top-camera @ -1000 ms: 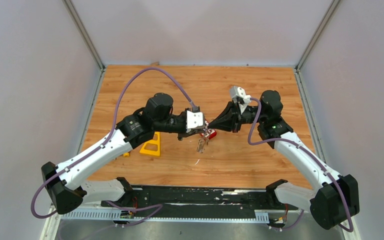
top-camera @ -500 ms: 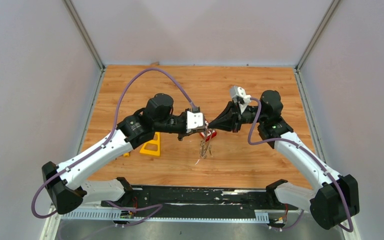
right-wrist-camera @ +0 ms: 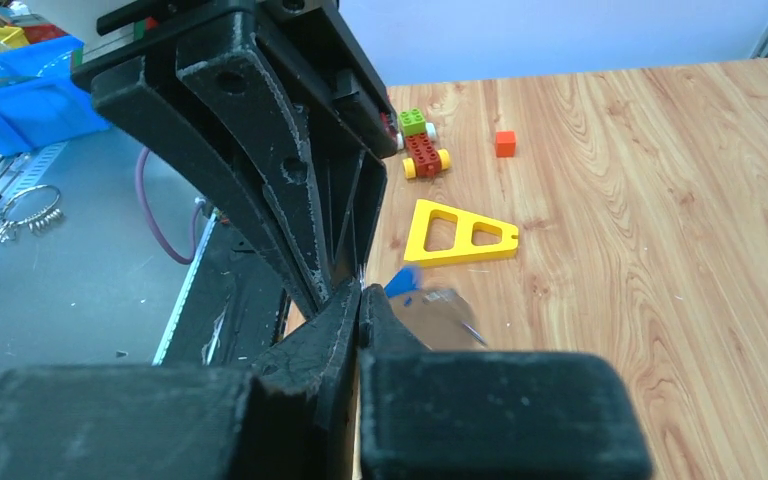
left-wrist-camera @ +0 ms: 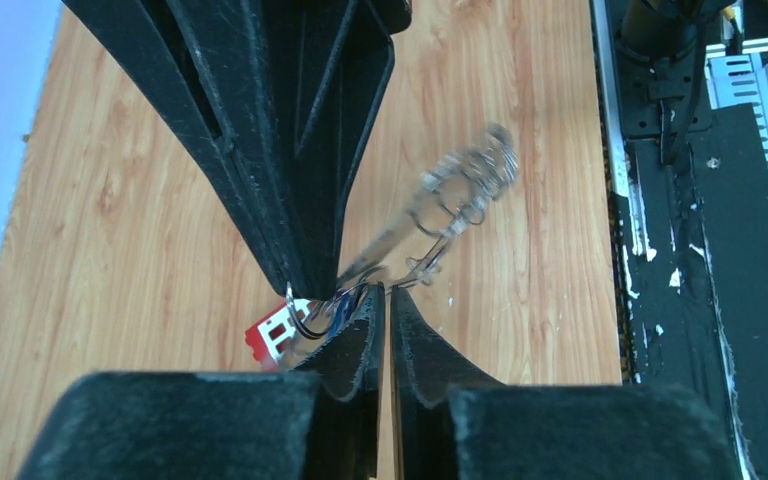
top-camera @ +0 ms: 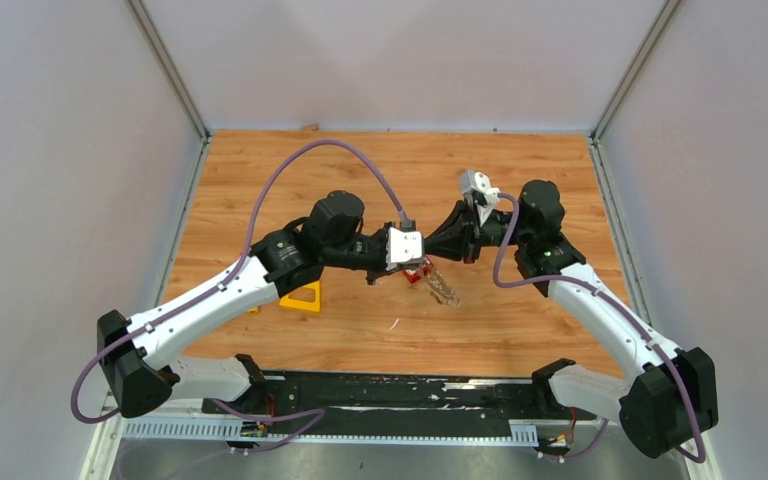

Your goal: Put the keys on the keyring

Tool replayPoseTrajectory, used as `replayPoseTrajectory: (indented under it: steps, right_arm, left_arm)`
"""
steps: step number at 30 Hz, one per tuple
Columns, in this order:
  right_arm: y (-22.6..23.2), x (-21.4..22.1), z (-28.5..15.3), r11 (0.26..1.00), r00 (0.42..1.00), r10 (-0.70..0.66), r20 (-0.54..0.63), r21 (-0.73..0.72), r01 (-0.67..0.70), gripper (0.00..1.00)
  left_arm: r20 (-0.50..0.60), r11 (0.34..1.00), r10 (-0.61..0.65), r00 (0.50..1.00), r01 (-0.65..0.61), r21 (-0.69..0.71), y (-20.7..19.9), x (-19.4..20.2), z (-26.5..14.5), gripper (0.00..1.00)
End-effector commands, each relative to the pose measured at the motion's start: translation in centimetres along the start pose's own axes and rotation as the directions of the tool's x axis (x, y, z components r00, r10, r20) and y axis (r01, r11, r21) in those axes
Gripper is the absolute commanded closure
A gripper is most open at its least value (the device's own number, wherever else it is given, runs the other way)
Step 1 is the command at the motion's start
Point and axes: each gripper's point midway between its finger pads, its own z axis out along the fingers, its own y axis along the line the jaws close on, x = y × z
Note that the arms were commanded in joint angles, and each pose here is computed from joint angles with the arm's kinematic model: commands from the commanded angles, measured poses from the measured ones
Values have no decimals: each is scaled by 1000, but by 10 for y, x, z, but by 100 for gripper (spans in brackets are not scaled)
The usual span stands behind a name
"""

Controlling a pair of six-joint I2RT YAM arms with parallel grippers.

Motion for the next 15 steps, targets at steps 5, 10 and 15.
replayPoseTrajectory:
  steps: [5, 10, 15]
  right_arm:
    - [-4, -10, -2, 997, 998, -67, 13, 29, 66, 100]
    - [-3, -10, -2, 997, 997, -74, 9, 26, 74, 100]
    - [-2, -9, -2, 997, 997, -79, 8, 12, 79, 100]
  left_arm:
    - [3, 994, 48, 999, -48, -102, 15, -18, -18, 74]
    - [-33, 985, 78, 996, -82, -155, 19, -17, -37, 62]
    - [-38, 980, 76, 996, -81, -181, 20, -18, -44, 54]
